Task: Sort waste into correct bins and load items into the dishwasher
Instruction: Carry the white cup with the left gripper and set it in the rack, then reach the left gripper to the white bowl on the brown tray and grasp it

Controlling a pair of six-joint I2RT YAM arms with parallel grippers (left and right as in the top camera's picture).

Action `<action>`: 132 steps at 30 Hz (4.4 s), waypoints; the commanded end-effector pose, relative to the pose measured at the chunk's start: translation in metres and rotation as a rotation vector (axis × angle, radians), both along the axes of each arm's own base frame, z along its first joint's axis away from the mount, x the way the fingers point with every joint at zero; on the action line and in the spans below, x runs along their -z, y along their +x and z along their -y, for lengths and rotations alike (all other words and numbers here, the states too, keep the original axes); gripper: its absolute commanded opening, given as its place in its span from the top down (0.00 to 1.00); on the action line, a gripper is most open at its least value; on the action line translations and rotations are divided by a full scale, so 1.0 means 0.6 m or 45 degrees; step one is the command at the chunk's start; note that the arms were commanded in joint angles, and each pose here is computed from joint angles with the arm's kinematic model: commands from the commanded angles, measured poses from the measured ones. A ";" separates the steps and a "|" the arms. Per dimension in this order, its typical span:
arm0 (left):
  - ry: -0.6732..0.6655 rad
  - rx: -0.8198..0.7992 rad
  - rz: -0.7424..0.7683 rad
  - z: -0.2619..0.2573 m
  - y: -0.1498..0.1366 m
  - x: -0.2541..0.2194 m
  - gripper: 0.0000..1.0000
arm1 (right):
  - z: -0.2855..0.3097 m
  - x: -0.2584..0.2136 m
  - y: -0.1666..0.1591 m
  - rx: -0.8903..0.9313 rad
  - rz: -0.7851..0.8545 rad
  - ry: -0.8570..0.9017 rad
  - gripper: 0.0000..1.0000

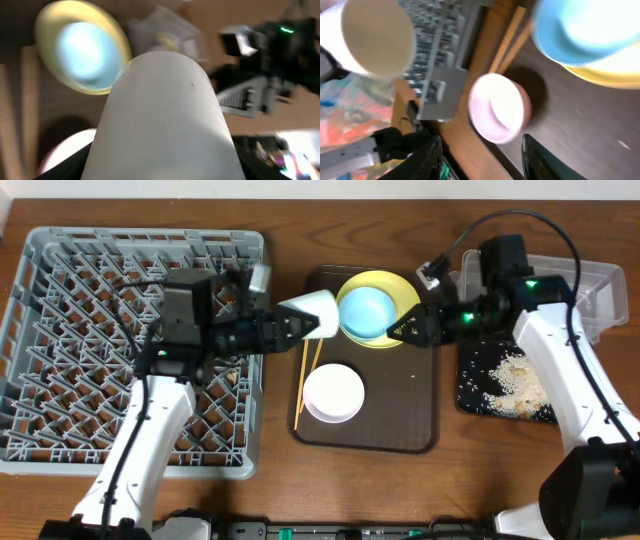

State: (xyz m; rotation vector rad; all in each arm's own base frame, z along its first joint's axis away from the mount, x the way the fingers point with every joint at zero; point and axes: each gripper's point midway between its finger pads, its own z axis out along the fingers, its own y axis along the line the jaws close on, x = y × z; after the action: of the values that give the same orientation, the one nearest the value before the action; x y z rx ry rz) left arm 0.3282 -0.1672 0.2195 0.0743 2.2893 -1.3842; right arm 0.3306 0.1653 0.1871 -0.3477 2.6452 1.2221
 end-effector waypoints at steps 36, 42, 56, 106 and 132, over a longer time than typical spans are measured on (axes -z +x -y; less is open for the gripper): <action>1.018 -0.978 -0.229 -0.411 0.020 0.062 0.94 | 0.086 0.091 -0.049 -0.034 -0.099 -0.674 0.50; 1.026 -0.956 -0.279 -0.424 0.068 0.049 0.94 | 0.078 0.091 -0.052 -0.054 -0.093 -0.674 0.50; 0.965 -0.851 -0.246 -0.424 0.173 0.126 0.94 | 0.069 0.091 -0.056 -0.075 -0.088 -0.675 0.51; 1.016 -0.852 -0.248 -0.414 0.247 0.145 0.16 | 0.069 0.091 -0.060 -0.073 -0.105 -0.677 0.51; 1.168 -0.162 -0.481 -0.112 -0.006 0.096 0.09 | 0.247 0.106 -0.059 0.506 -0.332 -1.206 0.32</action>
State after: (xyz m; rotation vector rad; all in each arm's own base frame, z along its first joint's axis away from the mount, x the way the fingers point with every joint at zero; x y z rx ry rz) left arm 0.3385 -0.0748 0.1672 -0.1490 2.9551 -0.2050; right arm 0.2931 0.0420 0.1221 0.0592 3.1456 -0.0450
